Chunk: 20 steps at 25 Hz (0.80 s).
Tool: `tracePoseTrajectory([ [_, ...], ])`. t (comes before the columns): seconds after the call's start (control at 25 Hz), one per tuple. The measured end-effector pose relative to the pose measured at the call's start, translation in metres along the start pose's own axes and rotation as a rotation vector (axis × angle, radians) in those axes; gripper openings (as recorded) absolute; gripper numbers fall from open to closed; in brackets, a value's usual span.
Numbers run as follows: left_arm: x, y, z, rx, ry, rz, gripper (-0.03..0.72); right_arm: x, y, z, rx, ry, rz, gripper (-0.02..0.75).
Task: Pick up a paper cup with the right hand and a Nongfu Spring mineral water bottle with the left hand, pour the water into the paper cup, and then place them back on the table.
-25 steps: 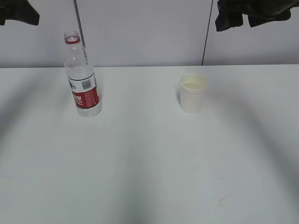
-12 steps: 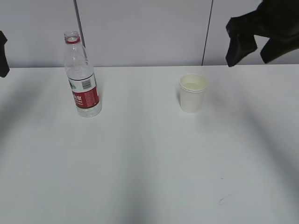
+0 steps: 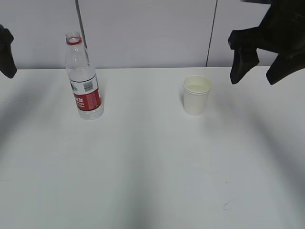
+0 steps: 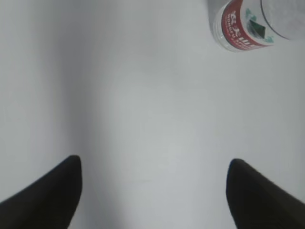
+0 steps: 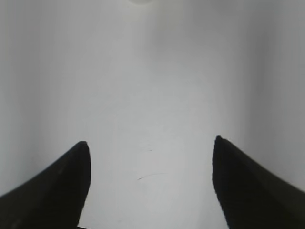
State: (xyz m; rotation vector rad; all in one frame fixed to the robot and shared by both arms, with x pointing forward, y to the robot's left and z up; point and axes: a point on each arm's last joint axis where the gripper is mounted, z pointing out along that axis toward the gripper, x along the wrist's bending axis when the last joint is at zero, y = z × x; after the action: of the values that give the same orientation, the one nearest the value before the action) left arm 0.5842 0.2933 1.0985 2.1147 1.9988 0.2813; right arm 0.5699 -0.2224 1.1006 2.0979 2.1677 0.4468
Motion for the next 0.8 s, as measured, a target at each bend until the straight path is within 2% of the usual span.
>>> tracePoseTrajectory([
  [0.2, -0.001, -0.005, -0.005, -0.009, 0.002, 0.002, 0.559, 0.0, 0.0, 0.0, 0.002, 0.003, 0.003, 0.59],
  [0.4, 0.001, -0.045, -0.026, -0.015, 0.046, 0.017, 0.545, -0.001, -0.017, -0.02, -0.032, 0.01, -0.026, 0.59],
  [0.6, 0.0, -0.1, -0.054, -0.06, 0.059, 0.02, 0.544, -0.006, -0.061, -0.047, -0.072, 0.018, -0.047, 0.59],
  [0.8, -0.005, -0.148, -0.075, -0.135, 0.033, 0.012, 0.544, -0.015, -0.117, -0.063, -0.097, 0.022, -0.056, 0.59],
])
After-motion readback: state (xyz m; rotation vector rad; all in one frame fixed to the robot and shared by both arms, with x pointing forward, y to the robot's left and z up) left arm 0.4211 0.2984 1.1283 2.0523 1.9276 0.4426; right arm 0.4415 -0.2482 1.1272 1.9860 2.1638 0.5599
